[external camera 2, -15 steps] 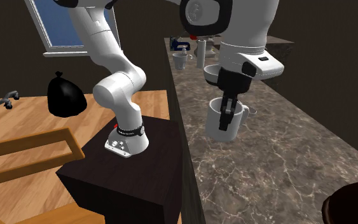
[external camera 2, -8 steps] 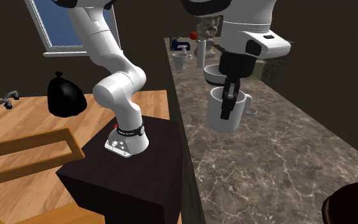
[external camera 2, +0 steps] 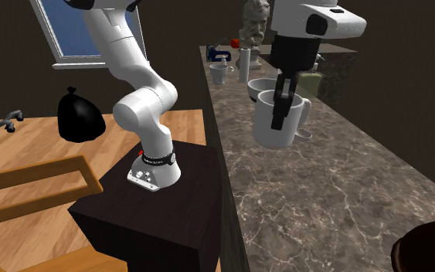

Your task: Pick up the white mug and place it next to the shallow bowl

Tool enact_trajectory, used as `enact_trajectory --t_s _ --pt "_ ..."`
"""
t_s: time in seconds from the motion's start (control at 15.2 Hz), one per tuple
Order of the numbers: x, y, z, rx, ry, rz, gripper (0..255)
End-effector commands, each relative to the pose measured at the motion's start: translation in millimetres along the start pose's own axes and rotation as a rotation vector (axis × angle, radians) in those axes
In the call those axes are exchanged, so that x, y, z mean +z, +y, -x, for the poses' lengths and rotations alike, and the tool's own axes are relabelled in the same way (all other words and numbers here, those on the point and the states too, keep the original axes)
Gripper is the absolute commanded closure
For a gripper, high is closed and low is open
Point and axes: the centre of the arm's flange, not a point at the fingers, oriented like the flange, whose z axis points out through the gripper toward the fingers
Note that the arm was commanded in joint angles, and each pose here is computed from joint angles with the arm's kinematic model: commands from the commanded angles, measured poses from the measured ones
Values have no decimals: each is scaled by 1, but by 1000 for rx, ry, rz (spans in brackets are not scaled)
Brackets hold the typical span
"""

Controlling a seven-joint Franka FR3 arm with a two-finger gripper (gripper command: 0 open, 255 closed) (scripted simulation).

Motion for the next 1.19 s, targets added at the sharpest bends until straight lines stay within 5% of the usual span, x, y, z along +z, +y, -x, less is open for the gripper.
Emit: enact_trajectory --t_s 0.0,1.12 --pt "-5 -12 6 0 0 0 255" --pt "-3 -211 110 0 0 0 255"
